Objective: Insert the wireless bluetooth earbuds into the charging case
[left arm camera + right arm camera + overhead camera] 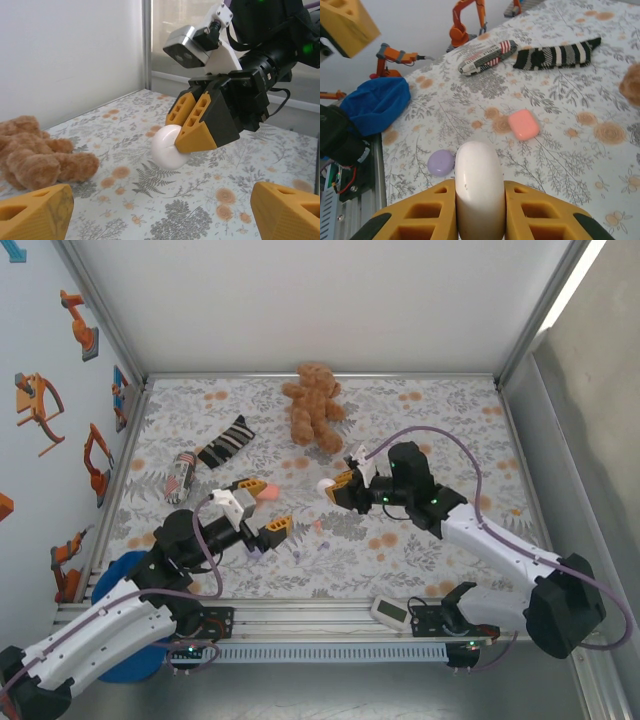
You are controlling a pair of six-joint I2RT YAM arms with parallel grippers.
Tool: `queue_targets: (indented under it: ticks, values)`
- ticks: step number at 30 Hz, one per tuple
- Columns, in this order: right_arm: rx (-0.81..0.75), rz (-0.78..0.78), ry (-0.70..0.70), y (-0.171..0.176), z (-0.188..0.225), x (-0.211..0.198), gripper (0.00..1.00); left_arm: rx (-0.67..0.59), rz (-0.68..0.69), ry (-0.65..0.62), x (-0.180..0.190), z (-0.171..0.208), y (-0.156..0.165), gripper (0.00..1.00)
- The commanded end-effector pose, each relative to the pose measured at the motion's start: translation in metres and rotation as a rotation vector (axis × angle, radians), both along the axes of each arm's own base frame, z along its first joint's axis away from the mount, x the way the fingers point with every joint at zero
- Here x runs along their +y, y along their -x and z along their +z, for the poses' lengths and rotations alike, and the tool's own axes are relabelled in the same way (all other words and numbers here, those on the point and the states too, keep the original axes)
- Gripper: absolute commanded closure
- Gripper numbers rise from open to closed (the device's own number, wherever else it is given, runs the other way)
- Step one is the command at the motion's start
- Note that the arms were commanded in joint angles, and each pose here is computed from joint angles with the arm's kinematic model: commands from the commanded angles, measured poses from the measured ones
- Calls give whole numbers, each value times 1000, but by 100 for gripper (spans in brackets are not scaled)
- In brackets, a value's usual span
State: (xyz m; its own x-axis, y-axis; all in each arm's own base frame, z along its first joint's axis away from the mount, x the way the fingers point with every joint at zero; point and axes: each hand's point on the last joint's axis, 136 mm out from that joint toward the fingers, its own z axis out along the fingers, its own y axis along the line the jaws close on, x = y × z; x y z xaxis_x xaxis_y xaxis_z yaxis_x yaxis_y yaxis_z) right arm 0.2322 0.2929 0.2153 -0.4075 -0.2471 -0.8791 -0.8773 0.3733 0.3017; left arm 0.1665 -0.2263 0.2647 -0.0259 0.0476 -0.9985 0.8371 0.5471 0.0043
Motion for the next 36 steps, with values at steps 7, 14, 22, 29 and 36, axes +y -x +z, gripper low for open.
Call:
queue_targets:
  ticks: [7,14,22,29,36]
  values:
    - [185,-141,87,-29,-60,-7,77,9,54,0,12,5,-2,6]
    - [334,-188,162,-47,-102,-15,77,7,62,12,14,3,-2,4]
    - [450,-183,200,-56,-133,-14,77,6,65,13,15,3,-2,3]
    - [496,-182,216,-60,-147,-10,76,9,61,16,13,2,-3,3]
    - [540,-180,239,-60,-162,-10,74,9,57,16,12,2,-2,2]
